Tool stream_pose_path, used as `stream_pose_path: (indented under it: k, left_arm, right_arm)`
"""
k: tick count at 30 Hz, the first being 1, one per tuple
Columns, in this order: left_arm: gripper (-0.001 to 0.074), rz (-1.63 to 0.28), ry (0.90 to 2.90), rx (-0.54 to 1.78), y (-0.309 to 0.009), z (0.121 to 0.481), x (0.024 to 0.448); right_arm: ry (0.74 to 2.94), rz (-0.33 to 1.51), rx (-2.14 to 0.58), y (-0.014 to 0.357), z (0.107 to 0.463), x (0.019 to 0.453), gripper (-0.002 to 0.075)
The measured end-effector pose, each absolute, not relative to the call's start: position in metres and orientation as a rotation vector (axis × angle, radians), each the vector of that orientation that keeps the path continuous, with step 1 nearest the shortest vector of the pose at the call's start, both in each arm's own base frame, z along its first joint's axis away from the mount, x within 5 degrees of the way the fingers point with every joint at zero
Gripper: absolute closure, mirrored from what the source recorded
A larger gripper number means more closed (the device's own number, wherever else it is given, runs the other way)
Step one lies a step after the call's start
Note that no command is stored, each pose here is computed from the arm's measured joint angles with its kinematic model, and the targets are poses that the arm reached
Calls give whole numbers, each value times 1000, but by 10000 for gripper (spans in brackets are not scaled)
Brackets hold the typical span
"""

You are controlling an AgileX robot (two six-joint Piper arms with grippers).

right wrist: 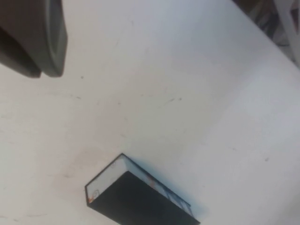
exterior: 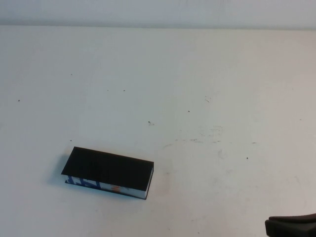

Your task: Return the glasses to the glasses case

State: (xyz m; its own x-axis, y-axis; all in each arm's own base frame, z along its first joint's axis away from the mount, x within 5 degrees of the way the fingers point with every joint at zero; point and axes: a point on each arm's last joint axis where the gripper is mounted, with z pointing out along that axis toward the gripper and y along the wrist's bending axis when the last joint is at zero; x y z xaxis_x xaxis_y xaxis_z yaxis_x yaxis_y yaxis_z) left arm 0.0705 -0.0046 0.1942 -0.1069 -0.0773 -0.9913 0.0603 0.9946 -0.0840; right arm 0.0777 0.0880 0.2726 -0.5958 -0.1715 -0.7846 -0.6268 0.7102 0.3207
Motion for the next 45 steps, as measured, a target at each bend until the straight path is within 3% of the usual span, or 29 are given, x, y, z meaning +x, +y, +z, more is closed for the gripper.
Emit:
stream_pose_path:
  k: [8, 13, 18, 22, 26, 33, 45]
  left_arm:
    - [738, -119, 1676, -10, -5, 194, 70]
    - [738, -119, 1676, -10, -5, 194, 70]
    - [738, -119, 1676, -10, -5, 194, 70]
    - [738, -119, 1676, -10, -5, 194, 70]
    - [738, -119, 1676, -10, -5, 194, 70]
    - [738, -119, 1676, -10, -5, 194, 70]
    - [738, -119, 1676, -10, -5, 194, 70]
  right_arm:
    - [2020, 594, -632, 80, 277, 87, 737]
    - [1889, 414, -315, 47, 272, 96, 737]
    - [1724, 199, -6, 12, 242, 84, 737]
    - [1639, 117, 93, 2, 213, 67, 737]
    - [1604, 114, 96, 2, 197, 58, 737]
    - [1839, 157, 61, 7, 174, 53, 737]
    - [1853, 172, 66, 8, 173, 53, 737]
